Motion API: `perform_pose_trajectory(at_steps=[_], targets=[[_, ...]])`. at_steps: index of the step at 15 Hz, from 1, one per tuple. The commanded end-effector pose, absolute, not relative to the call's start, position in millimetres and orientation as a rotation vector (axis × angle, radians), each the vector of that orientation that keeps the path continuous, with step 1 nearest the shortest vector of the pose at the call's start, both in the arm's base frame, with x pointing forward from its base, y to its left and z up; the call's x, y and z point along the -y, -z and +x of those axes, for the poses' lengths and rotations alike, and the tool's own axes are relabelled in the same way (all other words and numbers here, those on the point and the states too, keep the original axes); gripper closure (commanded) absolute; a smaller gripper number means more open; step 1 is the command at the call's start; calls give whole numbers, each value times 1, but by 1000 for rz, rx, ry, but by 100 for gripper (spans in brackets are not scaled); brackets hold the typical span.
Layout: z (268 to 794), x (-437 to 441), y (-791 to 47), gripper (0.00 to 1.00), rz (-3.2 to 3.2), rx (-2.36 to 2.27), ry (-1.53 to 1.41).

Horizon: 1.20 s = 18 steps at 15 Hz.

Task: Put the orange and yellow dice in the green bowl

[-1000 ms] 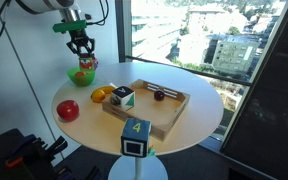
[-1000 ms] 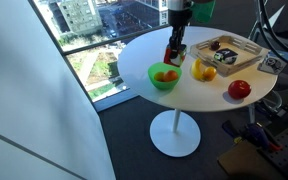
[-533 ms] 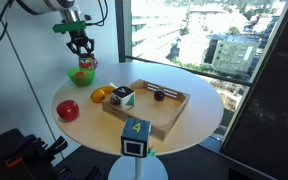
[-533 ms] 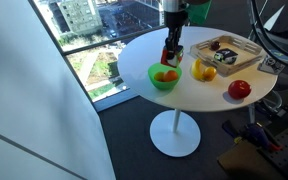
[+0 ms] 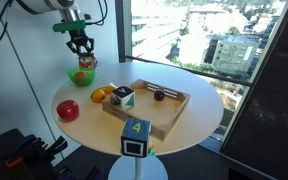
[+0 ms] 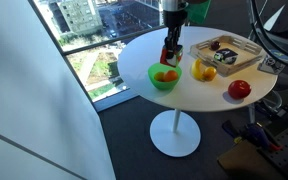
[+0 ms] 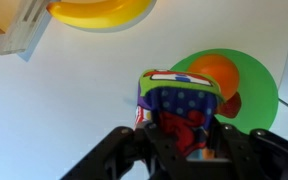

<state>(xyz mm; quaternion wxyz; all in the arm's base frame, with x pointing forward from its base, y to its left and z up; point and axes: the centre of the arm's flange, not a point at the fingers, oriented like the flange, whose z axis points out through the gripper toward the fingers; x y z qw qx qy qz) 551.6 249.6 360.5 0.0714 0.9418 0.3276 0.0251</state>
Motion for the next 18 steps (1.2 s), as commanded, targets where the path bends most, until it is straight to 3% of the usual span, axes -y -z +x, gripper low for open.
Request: perform_pose_trajectory(at_steps=[1,3,4,18], targets=[[552,-250,-361,58,2831,-985,-76],[552,-250,-361,58,2831,-985,-76],[552,-250,-361,83,2831,-985,-76],[555,-274,-354,83,2808,-1050,-65]])
